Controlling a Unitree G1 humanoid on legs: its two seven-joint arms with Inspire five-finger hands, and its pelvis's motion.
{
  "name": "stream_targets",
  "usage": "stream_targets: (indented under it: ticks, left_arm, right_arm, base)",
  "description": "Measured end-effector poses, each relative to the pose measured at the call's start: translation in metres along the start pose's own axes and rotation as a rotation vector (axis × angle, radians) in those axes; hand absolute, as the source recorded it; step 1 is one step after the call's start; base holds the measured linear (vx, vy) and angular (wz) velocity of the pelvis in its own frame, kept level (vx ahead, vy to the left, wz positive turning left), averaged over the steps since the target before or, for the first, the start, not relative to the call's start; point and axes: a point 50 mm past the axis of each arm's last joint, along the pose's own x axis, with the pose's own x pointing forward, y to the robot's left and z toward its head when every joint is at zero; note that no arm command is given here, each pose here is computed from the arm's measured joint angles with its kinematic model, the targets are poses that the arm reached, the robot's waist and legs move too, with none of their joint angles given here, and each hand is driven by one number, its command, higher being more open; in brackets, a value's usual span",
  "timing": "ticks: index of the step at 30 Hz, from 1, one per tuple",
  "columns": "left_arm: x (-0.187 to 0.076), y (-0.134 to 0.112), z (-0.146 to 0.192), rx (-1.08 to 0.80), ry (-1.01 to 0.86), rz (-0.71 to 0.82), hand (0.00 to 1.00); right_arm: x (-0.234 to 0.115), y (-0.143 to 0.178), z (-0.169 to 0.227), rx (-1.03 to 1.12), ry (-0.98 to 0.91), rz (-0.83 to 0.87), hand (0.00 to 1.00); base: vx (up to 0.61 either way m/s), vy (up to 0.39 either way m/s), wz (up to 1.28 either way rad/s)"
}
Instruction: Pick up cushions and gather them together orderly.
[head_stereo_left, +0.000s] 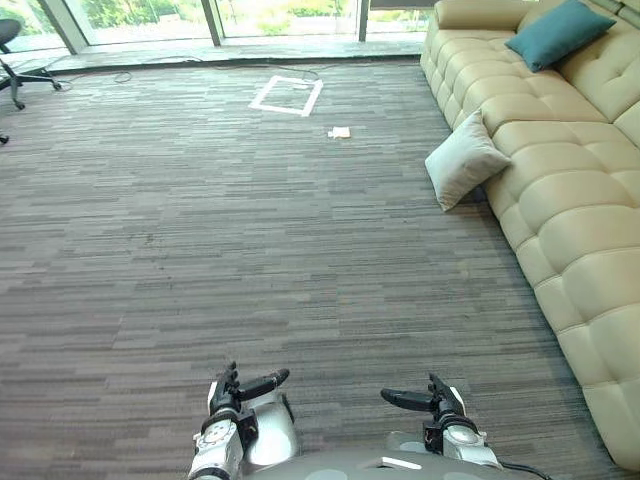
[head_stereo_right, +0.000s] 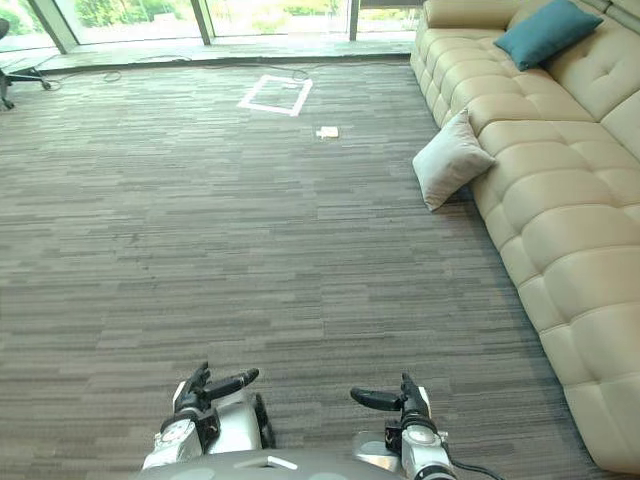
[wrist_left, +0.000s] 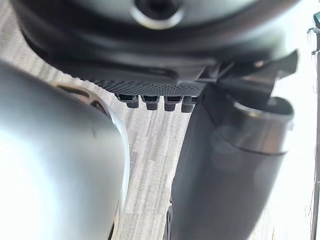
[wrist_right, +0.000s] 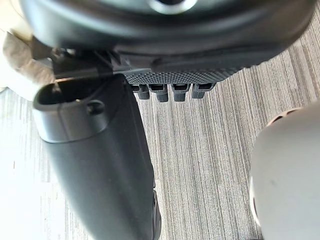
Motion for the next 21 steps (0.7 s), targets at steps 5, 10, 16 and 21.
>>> stream_targets:
  ticks: [5, 10, 16, 21]
  left_arm:
    - [0.003, 0.013, 0.002, 0.024, 0.019, 0.028, 1.00]
    - [0.002, 0.010, -0.011, 0.095, 0.084, 0.019, 1.00]
    - [-0.001, 0.005, -0.025, 0.193, 0.143, -0.024, 1.00]
    - [-0.003, -0.014, -0.030, 0.179, 0.156, -0.074, 1.00]
  right_arm:
    - [-0.004, 0.018, -0.008, 0.018, 0.023, 0.046, 1.00]
    - [-0.003, 0.010, -0.001, 0.025, -0.024, 0.023, 1.00]
    - [0.002, 0.001, 0.024, 0.010, -0.107, 0.006, 1.00]
    - [0.005, -0.013, 0.032, 0.035, -0.118, -0.030, 1.00]
  base:
    - [0.64, 0.295, -0.23]
    - [0.53, 0.133, -0.09]
    - [0.63, -0.079, -0.08]
    - [0.60, -0.201, -0.14]
